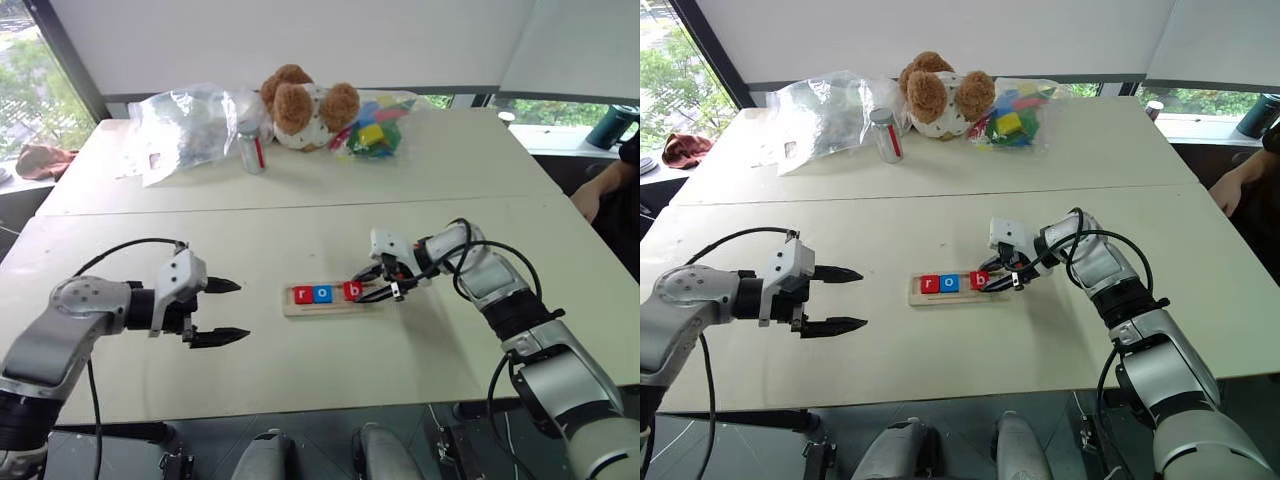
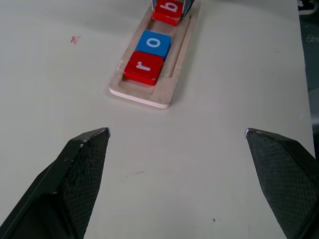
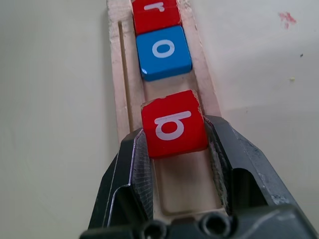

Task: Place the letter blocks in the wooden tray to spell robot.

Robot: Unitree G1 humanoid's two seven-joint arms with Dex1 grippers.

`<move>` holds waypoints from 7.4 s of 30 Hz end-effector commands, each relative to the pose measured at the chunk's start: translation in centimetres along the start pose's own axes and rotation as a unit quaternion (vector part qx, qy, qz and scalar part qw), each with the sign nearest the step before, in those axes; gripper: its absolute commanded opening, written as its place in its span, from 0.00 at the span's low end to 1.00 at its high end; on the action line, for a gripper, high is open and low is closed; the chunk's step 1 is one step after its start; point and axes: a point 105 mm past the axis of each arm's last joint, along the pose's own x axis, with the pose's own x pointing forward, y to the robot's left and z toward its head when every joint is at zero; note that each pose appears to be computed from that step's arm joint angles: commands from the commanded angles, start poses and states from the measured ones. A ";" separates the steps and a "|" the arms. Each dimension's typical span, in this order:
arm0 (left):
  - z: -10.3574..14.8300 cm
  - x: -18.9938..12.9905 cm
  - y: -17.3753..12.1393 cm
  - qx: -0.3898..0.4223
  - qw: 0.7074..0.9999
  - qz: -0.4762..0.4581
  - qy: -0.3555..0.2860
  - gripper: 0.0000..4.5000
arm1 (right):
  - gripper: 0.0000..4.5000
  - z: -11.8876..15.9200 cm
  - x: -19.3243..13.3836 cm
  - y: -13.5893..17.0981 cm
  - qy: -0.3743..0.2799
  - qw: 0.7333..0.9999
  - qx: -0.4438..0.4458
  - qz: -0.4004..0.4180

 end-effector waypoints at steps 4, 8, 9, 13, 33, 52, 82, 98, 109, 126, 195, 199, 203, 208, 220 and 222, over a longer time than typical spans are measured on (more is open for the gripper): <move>-0.2 -0.1 -0.3 0.005 1.000 0.016 -0.006 1.00 | 0.25 1.6 0.0 -0.7 -0.016 1.000 -0.017 -0.012; -0.3 0.1 -0.3 0.004 1.000 0.020 -0.008 1.00 | 0.25 1.9 0.5 -0.4 -0.023 1.000 -0.013 -0.004; -0.3 0.2 -0.3 0.004 1.000 0.020 -0.009 1.00 | 0.25 2.0 0.6 -0.3 -0.023 1.000 -0.014 -0.003; -0.8 0.6 -0.4 0.008 1.000 0.021 -0.002 1.00 | 0.25 2.2 1.2 -0.3 -0.027 1.000 -0.011 0.003; -1.0 1.3 -0.4 0.012 1.000 0.026 -0.005 1.00 | 0.25 2.5 2.4 -0.7 -0.037 0.999 0.008 -0.002; -1.1 1.3 -0.1 0.014 1.000 0.025 0.000 1.00 | 0.99 4.8 0.0 -1.7 -0.068 0.997 -0.010 -0.045; -0.1 2.4 0.4 0.015 0.999 0.018 -0.021 1.00 | 0.99 2.9 1.1 -3.0 -0.051 0.986 -0.050 -0.149; 2.5 1.9 0.5 0.040 0.998 0.014 -0.045 1.00 | 0.99 2.0 -11.1 -5.7 -0.109 0.858 0.172 -0.473; 4.1 3.8 0.3 0.055 0.996 -0.023 -0.061 1.00 | 0.99 -4.2 -7.5 -2.0 -0.046 0.650 0.393 -0.649; 3.2 3.9 0.3 0.044 0.997 -0.011 -0.056 1.00 | 0.27 -6.0 -3.9 -3.3 -0.027 0.653 0.426 -0.625; 1.3 2.0 0.9 0.048 0.999 -0.011 0.006 1.00 | 0.25 -6.4 -9.0 -0.3 -0.049 0.985 0.077 -0.145; 1.3 2.2 1.0 0.051 0.999 -0.012 0.007 1.00 | 0.25 -2.0 -7.8 -1.4 -0.093 0.987 0.056 -0.120; 1.0 2.4 0.9 0.053 0.998 -0.015 0.013 1.00 | 0.25 1.3 -5.7 -2.0 -0.097 0.992 0.017 -0.079; 0.7 2.3 0.8 0.053 0.998 -0.012 0.017 1.00 | 0.25 1.8 -2.9 -2.2 -0.053 0.998 -0.038 -0.019; 0.7 2.2 0.1 0.045 0.999 -0.002 0.012 1.00 | 0.25 2.4 -0.6 -3.5 -0.027 0.996 -0.083 0.004; 0.7 2.2 0.1 0.043 0.999 -0.001 0.012 1.00 | 0.25 2.4 -0.5 -3.8 -0.026 0.996 -0.081 -0.001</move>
